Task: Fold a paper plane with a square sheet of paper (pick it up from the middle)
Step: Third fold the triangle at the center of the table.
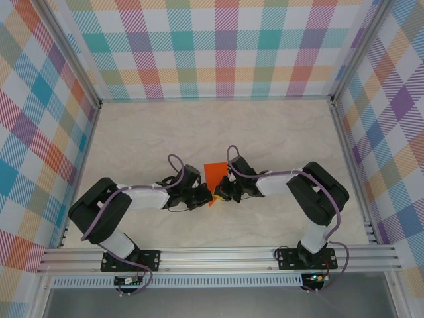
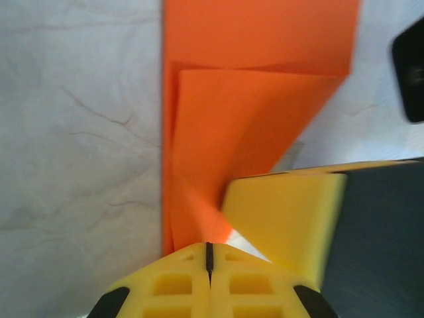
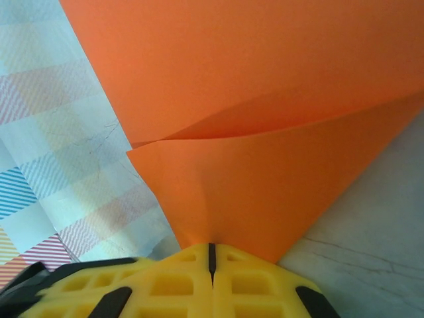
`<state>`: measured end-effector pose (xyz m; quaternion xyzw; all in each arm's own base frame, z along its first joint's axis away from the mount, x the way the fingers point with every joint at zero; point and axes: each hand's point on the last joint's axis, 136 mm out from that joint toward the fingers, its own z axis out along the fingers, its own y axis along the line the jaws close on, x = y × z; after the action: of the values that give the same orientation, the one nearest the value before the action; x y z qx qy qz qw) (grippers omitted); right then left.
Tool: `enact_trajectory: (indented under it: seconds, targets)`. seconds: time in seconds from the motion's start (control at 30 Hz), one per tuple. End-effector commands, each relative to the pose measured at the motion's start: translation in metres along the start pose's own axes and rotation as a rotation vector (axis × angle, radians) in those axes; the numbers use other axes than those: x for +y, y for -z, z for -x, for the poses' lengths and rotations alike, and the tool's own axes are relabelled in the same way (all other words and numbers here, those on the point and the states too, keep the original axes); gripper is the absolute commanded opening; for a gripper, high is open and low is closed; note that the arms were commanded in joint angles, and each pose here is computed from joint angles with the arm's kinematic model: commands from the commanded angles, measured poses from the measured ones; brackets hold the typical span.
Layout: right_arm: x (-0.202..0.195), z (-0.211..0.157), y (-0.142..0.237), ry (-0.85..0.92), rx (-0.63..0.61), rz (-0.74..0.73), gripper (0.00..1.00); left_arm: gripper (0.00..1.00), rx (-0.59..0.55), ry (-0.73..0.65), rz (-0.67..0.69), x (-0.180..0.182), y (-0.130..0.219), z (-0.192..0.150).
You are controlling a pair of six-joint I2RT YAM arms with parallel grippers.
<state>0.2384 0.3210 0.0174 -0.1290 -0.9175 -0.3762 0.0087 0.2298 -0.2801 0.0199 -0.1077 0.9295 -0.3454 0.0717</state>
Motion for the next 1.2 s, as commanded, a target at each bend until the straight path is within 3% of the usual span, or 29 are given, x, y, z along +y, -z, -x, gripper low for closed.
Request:
enact_trajectory:
  seconds: [0.0, 0.23, 0.5, 0.63, 1.0, 1.17]
  targets:
    - [-0.021, -0.001, -0.005, -0.043, 0.006, -0.052, 0.00, 0.00, 0.005, -0.006, -0.020, -0.010, -0.006, 0.001]
    - [-0.019, 0.002, -0.002, -0.015, 0.005, -0.045, 0.00, 0.00, -0.023, -0.010, 0.136, 0.022, -0.002, 0.002]
    - [-0.031, 0.011, 0.002, 0.291, -0.016, -0.129, 0.00, 0.00, -0.004, -0.025, 0.291, 0.052, 0.005, -0.004]
    - [-0.044, 0.026, 0.006, 0.335, -0.064, -0.199, 0.00, 0.00, 0.005, -0.023, 0.329, 0.061, 0.006, -0.006]
    - [-0.036, 0.087, 0.036, 0.331, -0.218, -0.171, 0.00, 0.00, 0.015, -0.016, 0.360, 0.071, 0.007, -0.010]
    - [-0.002, 0.077, 0.051, 0.380, -0.219, -0.066, 0.00, 0.00, 0.011, -0.028, 0.345, 0.064, 0.006, -0.007]
